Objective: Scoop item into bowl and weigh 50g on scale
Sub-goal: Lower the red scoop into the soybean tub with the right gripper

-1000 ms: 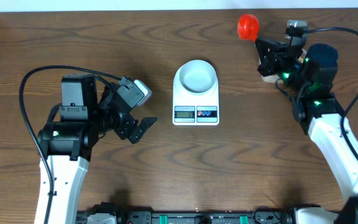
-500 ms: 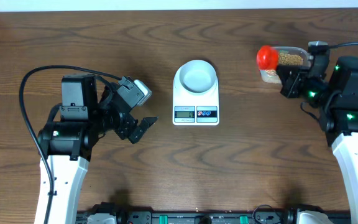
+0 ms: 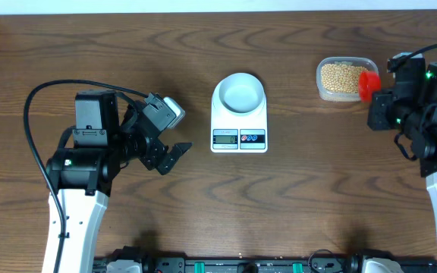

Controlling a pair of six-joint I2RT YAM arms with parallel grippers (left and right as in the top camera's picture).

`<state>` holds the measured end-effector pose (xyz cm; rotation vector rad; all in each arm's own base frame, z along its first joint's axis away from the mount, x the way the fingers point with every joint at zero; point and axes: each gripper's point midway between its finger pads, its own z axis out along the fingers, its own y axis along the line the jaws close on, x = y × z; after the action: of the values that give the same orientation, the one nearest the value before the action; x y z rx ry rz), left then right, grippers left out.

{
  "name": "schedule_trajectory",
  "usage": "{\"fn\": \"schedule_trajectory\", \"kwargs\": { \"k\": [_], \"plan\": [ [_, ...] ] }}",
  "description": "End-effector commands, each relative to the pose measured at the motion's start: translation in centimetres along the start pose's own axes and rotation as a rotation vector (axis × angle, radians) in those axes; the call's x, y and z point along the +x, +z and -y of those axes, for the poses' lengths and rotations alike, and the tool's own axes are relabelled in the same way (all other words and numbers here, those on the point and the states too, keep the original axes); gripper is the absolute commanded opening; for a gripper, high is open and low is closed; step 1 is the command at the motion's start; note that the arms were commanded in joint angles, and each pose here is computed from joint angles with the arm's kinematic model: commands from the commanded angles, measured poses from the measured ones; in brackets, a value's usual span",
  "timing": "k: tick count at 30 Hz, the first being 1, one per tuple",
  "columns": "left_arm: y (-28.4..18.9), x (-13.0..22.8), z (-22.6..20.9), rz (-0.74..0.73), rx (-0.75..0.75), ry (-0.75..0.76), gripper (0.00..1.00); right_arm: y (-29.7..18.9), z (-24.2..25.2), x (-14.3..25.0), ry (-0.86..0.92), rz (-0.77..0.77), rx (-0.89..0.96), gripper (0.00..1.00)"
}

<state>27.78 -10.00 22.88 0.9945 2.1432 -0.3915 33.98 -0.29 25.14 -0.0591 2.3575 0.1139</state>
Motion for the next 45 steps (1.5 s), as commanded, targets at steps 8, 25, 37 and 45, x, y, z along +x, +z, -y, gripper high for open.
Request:
{"fn": "schedule_trajectory", "kwargs": {
  "k": [8, 25, 37, 45],
  "plan": [
    [-0.3, -0.5, -0.3, 0.011, -0.010, 0.017, 0.98, 3.6, 2.5, 2.5, -0.092, -0.183, 0.117, 0.01],
    [-0.3, -0.5, -0.3, 0.011, -0.010, 0.017, 0.98, 11.9, 3.3, 0.3, -0.145, -0.138, 0.185, 0.01],
    [-0.3, -0.5, -0.3, 0.011, -0.010, 0.017, 0.98, 17.5, 3.9, 2.2, -0.197, -0.195, 0.174, 0.01],
    [-0.3, -0.5, -0.3, 0.011, -0.010, 0.017, 0.98, 19.3, 2.8, 3.9, -0.189, -0.241, 0.090, 0.01]
  ]
}}
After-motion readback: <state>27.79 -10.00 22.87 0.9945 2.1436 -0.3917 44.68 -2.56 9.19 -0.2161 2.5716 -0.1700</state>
